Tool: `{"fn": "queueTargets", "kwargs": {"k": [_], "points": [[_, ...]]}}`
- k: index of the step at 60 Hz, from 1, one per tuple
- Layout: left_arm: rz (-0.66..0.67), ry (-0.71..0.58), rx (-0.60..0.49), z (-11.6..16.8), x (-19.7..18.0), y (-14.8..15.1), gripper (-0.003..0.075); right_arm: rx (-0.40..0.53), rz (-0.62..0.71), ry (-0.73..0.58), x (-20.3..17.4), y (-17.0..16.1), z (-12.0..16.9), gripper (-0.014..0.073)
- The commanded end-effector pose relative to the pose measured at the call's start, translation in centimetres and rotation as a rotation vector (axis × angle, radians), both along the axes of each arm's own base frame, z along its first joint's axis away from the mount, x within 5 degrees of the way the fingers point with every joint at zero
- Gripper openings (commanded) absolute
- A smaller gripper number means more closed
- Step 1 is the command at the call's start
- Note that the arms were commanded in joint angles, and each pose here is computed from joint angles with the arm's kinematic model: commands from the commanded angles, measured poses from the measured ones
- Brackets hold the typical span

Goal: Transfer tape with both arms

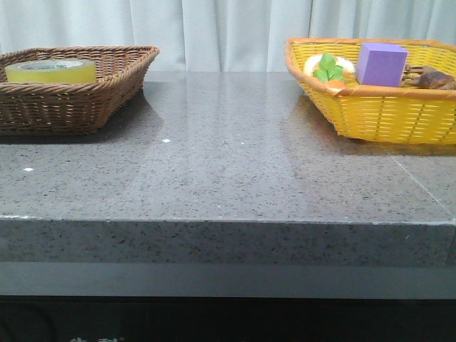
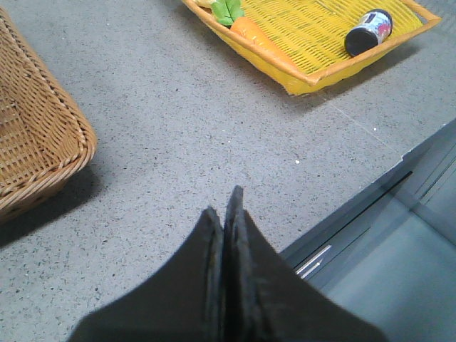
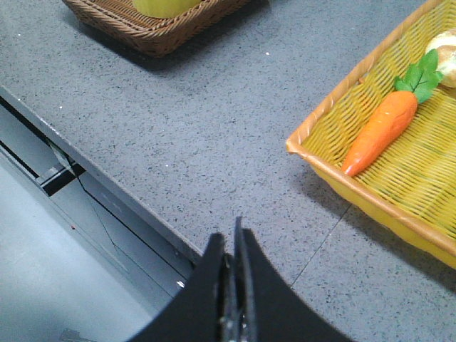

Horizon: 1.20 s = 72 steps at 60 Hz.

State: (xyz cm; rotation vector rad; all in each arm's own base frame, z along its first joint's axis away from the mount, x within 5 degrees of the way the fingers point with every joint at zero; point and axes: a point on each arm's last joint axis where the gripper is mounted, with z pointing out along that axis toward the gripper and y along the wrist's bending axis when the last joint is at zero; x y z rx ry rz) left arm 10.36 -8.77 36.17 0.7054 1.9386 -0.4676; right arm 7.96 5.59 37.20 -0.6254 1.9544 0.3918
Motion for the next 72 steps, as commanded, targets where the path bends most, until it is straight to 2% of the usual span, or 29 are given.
{"fn": "queueTargets", "kwargs": {"k": [1, 18, 26, 37, 51, 63, 72], "points": [[-0.001, -0.067, -0.081, 1.5, 0.0, -0.2, -0.002, 0.046, -0.005, -0.078, 0.1, 0.0, 1.3, -0.0068], [-0.003, -0.074, -0.091, 1.3, -0.3, 0.0, -0.002, 0.045, -0.005, -0.077, 0.1, 0.0, 1.3, -0.0068], [0.101, -0.141, -0.142, 0.3, -0.9, 2.0, -0.002, 0.044, -0.005, -0.075, 0.1, 0.0, 1.3, -0.0068], [0.331, -0.35, -0.245, -3.5, -2.2, 5.4, -0.002, 0.044, -0.005, -0.075, 0.1, 0.0, 1.3, -0.0068], [0.55, -0.533, -0.274, -10.2, -4.2, 7.8, -0.002, 0.044, -0.005, -0.075, 0.1, 0.0, 1.3, -0.0068], [0.626, -0.616, -0.284, -13.8, -4.8, 8.4, -0.002, 0.044, -0.005, -0.075, 0.1, 0.0, 1.3, -0.0068], [0.636, -0.617, -0.277, -14.1, -5.0, 8.5, -0.002, 0.043, -0.005, -0.073, 0.1, 0.0, 1.3, -0.0068]]}}
